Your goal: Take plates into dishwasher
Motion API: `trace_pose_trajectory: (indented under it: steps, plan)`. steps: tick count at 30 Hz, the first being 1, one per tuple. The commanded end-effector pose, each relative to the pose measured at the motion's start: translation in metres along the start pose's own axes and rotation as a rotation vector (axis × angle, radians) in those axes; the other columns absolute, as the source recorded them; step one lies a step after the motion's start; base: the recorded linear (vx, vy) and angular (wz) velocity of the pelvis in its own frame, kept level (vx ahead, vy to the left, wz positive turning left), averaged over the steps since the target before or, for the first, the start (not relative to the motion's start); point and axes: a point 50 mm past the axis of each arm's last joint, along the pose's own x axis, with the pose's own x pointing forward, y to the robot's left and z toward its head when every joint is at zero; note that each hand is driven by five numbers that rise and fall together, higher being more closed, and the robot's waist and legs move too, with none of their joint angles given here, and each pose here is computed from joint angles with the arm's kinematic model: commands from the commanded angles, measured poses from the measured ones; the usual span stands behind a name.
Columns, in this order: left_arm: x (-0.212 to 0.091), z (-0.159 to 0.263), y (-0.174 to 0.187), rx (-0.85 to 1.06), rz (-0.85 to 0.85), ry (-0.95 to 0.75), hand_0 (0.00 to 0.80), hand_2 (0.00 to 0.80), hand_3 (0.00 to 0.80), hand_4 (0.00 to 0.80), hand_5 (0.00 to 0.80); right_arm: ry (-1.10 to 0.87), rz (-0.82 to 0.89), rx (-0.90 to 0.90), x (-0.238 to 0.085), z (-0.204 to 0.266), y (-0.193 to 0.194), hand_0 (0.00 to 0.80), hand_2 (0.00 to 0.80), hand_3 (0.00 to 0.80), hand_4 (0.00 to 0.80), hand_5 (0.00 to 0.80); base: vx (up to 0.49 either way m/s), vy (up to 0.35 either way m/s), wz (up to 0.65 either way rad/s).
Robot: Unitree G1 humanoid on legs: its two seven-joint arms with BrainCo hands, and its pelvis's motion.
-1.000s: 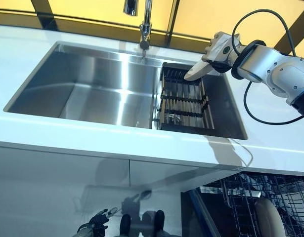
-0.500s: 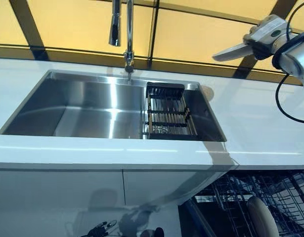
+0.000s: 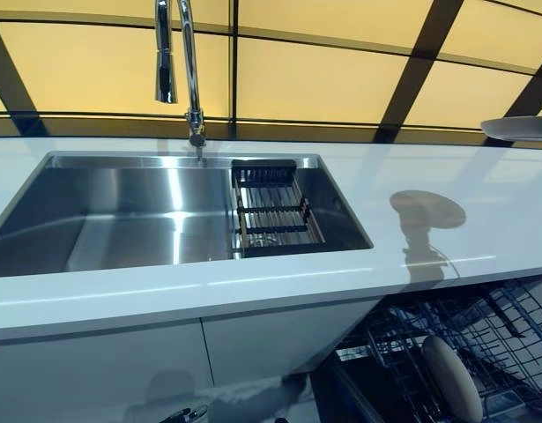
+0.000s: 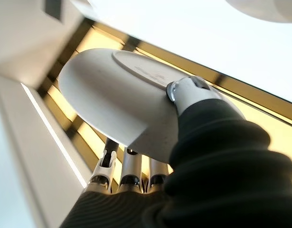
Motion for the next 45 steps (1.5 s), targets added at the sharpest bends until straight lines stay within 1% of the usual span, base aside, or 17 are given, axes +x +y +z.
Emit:
trace_pose_trajectory:
  steps: [1,3,5,6,7,11,13,16,22,29,33,36,40,45]
  plan:
    - [-0.001,0.017,0.014,0.042,0.021,-0.037,0.0,0.0,0.0,0.0,0.0,0.14,-0.133,0.142,-0.011,-0.043,-0.026,0.8,0.8,0.8,0.8,0.8,-0.012,-0.067,-0.14]
    - [-0.001,0.018,0.015,0.069,0.013,-0.03,0.0,0.0,0.0,0.0,0.0,0.147,-0.114,0.219,-0.012,-0.045,-0.02,0.8,0.8,0.8,0.8,0.8,-0.008,-0.072,-0.04]
    - [-0.001,0.019,0.013,0.078,0.006,-0.029,0.0,0.0,0.0,0.0,0.0,0.153,-0.079,0.366,-0.013,-0.046,-0.013,0.8,0.8,0.8,0.8,0.8,0.001,-0.06,-0.03]
    - [0.0,0.02,0.012,0.079,0.004,-0.027,0.0,0.0,0.0,0.0,0.0,0.15,-0.066,0.409,-0.013,-0.046,-0.01,0.8,0.8,0.8,0.8,0.8,0.007,-0.048,-0.13]
    - [0.0,0.019,0.01,0.076,-0.001,-0.028,0.0,0.0,0.0,0.0,0.0,0.132,-0.039,0.502,-0.013,-0.045,-0.005,0.8,0.8,0.8,0.8,0.8,0.006,-0.046,-0.21]
    - [0.002,0.02,0.007,0.086,-0.016,-0.03,0.0,0.0,0.0,0.0,0.0,0.084,0.016,0.78,-0.013,-0.036,0.016,0.8,0.8,0.8,0.8,0.8,0.002,-0.044,-0.2]
    - [0.002,0.02,0.006,0.082,-0.017,-0.033,0.0,0.0,0.0,0.0,0.0,0.066,0.034,0.877,-0.014,-0.031,0.026,0.8,0.8,0.8,0.8,0.8,0.007,-0.041,-0.23]
    - [0.003,0.022,0.004,0.072,-0.018,-0.04,0.0,0.0,0.0,0.0,0.0,0.061,0.053,0.957,-0.018,-0.029,0.041,0.8,0.8,0.8,0.8,0.8,0.005,-0.037,-0.25]
    - [0.004,0.028,0.0,0.08,-0.035,-0.059,0.0,0.0,0.0,0.0,0.0,0.077,0.052,1.042,-0.023,-0.03,0.052,0.8,0.8,0.8,0.8,0.8,-0.027,-0.031,-0.12]
    - [0.006,0.035,-0.006,0.071,-0.048,-0.09,0.0,0.0,0.0,0.0,0.0,0.098,0.094,1.082,-0.028,-0.032,0.068,0.8,0.8,0.8,0.8,0.8,-0.034,-0.017,-0.05]
    - [0.007,0.041,-0.005,0.062,-0.038,-0.107,0.0,0.0,0.0,0.0,0.0,0.077,0.12,1.103,-0.03,-0.022,0.078,0.8,0.8,0.8,0.8,0.8,-0.039,-0.026,-0.09]
    - [0.007,0.042,-0.005,0.059,-0.036,-0.114,0.0,0.0,0.0,0.0,0.0,0.055,0.127,1.098,-0.032,-0.014,0.084,0.8,0.8,0.8,0.8,0.8,-0.041,-0.032,-0.03]
    - [0.007,0.044,-0.007,0.06,-0.041,-0.122,0.0,0.0,0.0,0.0,0.0,0.012,0.135,1.01,-0.031,0.003,0.086,0.8,0.8,0.8,0.8,0.8,-0.017,-0.01,-0.01]
    - [0.007,0.044,-0.009,0.056,-0.047,-0.133,0.0,0.0,0.0,0.0,0.0,-0.013,0.163,0.973,-0.032,0.018,0.093,0.8,0.8,0.8,0.8,0.8,0.0,0.0,0.0]
